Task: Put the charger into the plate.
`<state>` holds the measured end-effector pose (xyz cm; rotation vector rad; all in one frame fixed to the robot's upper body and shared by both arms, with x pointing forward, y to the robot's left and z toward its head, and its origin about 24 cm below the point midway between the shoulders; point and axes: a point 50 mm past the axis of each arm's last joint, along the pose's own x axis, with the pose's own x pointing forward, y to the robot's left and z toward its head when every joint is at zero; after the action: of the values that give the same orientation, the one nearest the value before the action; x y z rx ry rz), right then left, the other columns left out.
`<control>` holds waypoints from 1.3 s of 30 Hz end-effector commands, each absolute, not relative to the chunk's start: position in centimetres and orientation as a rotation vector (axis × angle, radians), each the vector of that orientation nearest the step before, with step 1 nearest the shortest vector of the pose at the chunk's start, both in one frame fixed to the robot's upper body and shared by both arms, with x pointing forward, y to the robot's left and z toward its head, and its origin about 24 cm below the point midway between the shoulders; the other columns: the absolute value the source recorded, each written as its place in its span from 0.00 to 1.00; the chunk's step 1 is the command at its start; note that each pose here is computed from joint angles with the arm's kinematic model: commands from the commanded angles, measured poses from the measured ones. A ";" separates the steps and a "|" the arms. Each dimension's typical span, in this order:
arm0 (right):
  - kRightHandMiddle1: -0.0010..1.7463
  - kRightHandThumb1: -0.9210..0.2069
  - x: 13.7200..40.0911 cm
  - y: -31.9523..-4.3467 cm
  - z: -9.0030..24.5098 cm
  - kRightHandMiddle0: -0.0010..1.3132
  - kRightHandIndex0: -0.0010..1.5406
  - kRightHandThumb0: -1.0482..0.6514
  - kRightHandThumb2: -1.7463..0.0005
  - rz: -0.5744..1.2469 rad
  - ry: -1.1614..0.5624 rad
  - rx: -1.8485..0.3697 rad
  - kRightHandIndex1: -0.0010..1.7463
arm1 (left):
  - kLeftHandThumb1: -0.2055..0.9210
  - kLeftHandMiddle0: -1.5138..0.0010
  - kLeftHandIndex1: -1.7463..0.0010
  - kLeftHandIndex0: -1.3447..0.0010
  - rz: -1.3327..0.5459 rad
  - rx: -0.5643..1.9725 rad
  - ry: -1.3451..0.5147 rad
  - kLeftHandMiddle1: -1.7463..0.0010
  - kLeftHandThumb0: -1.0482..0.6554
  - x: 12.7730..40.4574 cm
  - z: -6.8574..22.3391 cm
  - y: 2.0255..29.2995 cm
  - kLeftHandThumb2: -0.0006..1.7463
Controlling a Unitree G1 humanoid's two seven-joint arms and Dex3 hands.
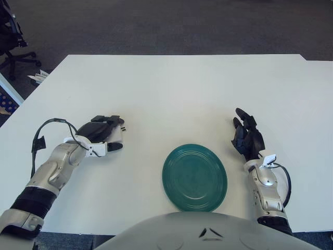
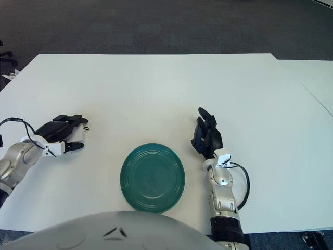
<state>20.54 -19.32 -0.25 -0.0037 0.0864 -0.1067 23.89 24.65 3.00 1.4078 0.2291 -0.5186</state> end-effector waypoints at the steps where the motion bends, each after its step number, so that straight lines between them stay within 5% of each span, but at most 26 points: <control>1: 0.31 0.00 18.4 -20.1 -3.4 0.00 0.11 0.16 0.52 -0.135 0.278 0.004 0.00 | 1.00 0.78 0.51 0.93 -0.603 1.411 0.370 0.91 0.00 22.7 0.6 24.8 0.29; 7: 0.30 0.00 18.4 -20.3 -3.4 0.00 0.12 0.15 0.52 -0.132 0.273 0.001 0.00 | 1.00 0.72 0.51 0.90 -0.607 1.419 0.400 0.93 0.00 22.7 0.0 24.9 0.32; 9: 0.30 0.00 18.4 -20.3 -3.3 0.00 0.12 0.15 0.52 -0.132 0.271 -0.001 0.00 | 1.00 0.76 0.46 0.86 -0.609 1.420 0.403 0.74 0.00 22.7 -0.1 24.9 0.33; 11: 0.30 0.00 18.4 -20.4 -3.3 0.00 0.12 0.16 0.51 -0.133 0.269 -0.002 0.00 | 1.00 0.85 0.29 0.83 -0.604 1.426 0.401 0.41 0.00 22.7 -0.2 25.0 0.35; 13: 0.30 0.00 18.4 -20.5 -3.3 0.00 0.12 0.16 0.51 -0.135 0.268 -0.003 0.00 | 1.00 0.87 0.16 0.82 -0.573 1.447 0.386 0.21 0.00 22.6 -0.6 25.1 0.32; 17: 0.31 0.00 18.5 -20.7 -3.3 0.00 0.13 0.16 0.51 -0.142 0.267 0.003 0.01 | 1.00 0.80 0.03 0.77 -0.460 1.546 0.319 0.05 0.14 22.6 -1.0 25.3 0.15; 19: 0.31 0.00 18.5 -20.7 -3.4 0.00 0.13 0.16 0.51 -0.144 0.266 0.006 0.01 | 0.99 0.77 0.02 0.74 -0.421 1.592 0.290 0.02 0.19 22.6 -1.0 25.3 0.12; 25: 0.31 0.00 18.6 -21.1 -3.3 0.00 0.13 0.16 0.52 -0.157 0.261 0.029 0.01 | 0.55 0.65 0.03 0.61 -0.290 1.709 0.224 0.00 0.47 22.7 -1.6 25.1 0.64; 28: 0.31 0.00 18.7 -21.1 -3.3 0.00 0.13 0.15 0.52 -0.162 0.258 0.039 0.01 | 0.42 0.61 0.02 0.59 -0.254 1.707 0.227 0.00 0.57 22.7 -1.9 25.0 0.77; 39: 0.33 0.00 18.8 -21.5 -3.2 0.00 0.15 0.14 0.54 -0.192 0.250 0.068 0.01 | 0.29 0.52 0.00 0.58 -0.181 1.706 0.178 0.01 0.61 22.7 -2.4 24.8 0.89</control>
<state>20.60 -21.04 -0.34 0.0379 0.0798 -0.1502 25.09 24.79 0.95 1.7015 0.0644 -0.0669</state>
